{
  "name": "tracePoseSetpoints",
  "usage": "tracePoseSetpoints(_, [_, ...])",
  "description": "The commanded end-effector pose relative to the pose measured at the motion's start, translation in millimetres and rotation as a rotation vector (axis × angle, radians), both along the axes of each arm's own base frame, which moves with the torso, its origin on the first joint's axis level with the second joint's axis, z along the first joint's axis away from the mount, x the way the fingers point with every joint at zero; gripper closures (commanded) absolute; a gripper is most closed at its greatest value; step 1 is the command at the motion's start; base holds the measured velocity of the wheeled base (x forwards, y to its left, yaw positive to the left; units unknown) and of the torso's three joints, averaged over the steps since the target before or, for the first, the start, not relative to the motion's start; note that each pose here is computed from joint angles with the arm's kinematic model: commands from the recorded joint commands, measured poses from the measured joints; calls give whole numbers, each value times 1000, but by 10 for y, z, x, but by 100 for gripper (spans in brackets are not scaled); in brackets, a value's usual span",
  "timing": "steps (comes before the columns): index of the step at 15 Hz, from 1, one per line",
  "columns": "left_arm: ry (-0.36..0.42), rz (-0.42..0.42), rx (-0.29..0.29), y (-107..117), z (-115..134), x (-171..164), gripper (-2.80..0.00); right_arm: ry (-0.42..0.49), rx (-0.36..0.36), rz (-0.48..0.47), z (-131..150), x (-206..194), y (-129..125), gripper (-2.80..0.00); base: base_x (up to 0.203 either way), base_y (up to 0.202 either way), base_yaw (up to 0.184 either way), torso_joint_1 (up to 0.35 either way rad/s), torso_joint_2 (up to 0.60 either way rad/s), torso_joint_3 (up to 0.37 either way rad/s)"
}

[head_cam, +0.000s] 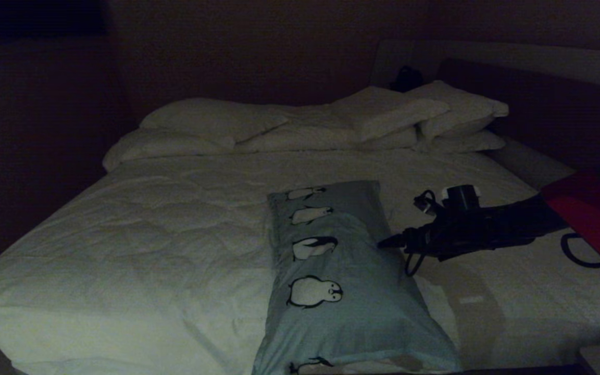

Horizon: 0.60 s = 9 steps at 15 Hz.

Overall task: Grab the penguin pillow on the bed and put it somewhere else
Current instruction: Pick up the pillow

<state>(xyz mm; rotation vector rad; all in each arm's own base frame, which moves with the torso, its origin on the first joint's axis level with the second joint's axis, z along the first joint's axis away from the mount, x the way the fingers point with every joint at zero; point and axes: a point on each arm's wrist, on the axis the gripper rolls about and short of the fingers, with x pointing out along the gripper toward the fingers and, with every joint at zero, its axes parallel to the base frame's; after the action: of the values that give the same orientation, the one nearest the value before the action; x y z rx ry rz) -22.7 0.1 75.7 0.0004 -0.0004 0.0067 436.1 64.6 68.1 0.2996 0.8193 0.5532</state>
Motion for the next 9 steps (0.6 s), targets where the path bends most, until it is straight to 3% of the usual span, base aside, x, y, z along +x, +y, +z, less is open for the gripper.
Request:
tracePoseSetpoints(1, [0, 1, 0, 0, 0, 0, 0, 11, 1, 8, -12, -11, 25, -280, 0, 0, 0, 0, 0, 0])
tracePoseSetpoints(3, [0, 1, 1, 0, 0, 0, 0, 26, -4, 23, 2, -38, 82, -280, 0, 0, 0, 0, 0, 0])
tracePoseSetpoints(9, [0, 1, 0, 0, 1, 0, 0, 53, -43, 110, -73, -159, 585, -280, 0, 0, 0, 0, 0, 0])
